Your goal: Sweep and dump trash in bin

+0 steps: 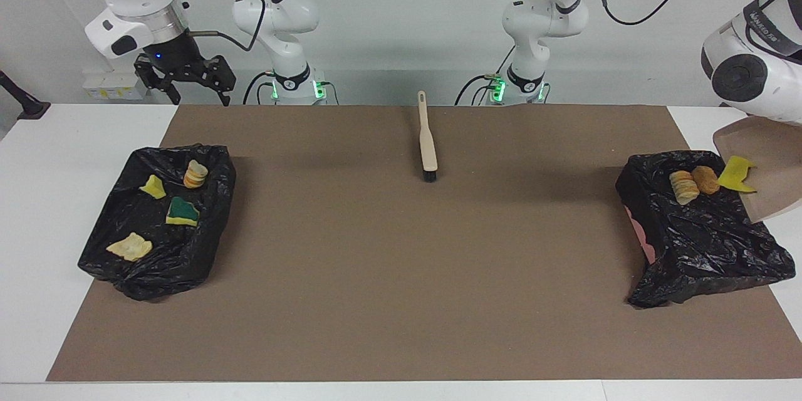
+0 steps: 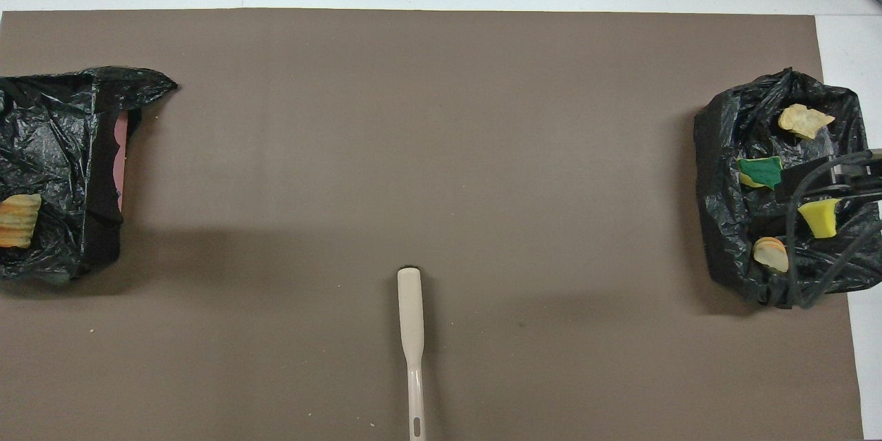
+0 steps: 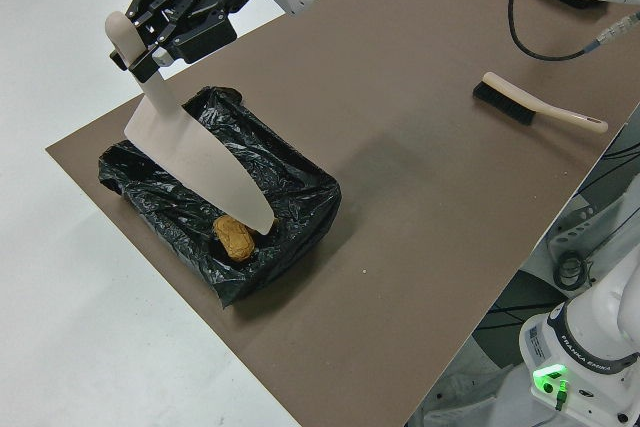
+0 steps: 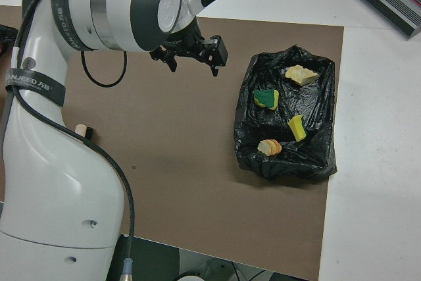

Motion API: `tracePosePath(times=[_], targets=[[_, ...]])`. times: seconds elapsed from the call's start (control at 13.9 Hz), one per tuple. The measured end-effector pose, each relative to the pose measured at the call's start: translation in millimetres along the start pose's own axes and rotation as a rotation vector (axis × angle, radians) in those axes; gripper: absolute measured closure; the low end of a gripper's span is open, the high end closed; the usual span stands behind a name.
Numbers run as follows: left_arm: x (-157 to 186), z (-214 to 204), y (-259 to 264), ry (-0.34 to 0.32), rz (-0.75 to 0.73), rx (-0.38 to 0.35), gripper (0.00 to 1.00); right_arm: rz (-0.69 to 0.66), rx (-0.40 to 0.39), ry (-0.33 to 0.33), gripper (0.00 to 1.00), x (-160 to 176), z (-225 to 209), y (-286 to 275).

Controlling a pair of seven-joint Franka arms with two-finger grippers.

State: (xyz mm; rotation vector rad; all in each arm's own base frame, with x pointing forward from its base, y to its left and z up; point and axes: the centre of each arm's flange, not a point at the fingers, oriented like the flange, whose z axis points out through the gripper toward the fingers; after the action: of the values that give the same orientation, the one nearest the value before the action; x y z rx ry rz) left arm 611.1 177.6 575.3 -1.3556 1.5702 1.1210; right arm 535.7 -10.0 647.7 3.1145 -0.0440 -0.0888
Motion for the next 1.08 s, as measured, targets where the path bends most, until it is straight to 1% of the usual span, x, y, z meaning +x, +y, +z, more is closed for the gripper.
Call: tracePosePath(times=[0.07,0.29,0.5,0.58,0.65,0.87,1.01,1.08], targets=[[3.6,-2.8,1.5,-0.008,-0.007,-0.001,0.68,0.000,0.000,0.000,0.00,0.0,0.0,0.0],[18.0,-10.8,13.8,-0.059,-0.023,0.013,0.68,0.000,0.000,0.000,0.00,0.0,0.0,0.1],[8.5,-22.7,20.8,-0.062,-0.036,0.034,0.68,0.000,0.000,0.000,0.00,0.0,0.0,0.1],[3.7,-29.8,22.9,-0.053,-0.047,0.046,0.68,0.000,0.000,0.000,0.00,0.0,0.0,0.1],[-2.0,-36.3,25.7,-0.034,-0.066,0.055,0.68,0.000,0.000,0.000,0.00,0.0,0.0,0.1],[-18.2,-45.3,36.8,0.055,-0.120,0.062,0.68,0.000,0.000,0.000,0.00,0.0,0.0,0.1],[-12.0,-48.0,37.8,0.146,-0.141,0.059,0.68,0.000,0.000,0.000,0.00,0.0,0.0,0.1],[-5.4,-49.7,37.6,0.204,-0.148,0.052,0.68,0.000,0.000,0.000,0.00,0.0,0.0,0.1]])
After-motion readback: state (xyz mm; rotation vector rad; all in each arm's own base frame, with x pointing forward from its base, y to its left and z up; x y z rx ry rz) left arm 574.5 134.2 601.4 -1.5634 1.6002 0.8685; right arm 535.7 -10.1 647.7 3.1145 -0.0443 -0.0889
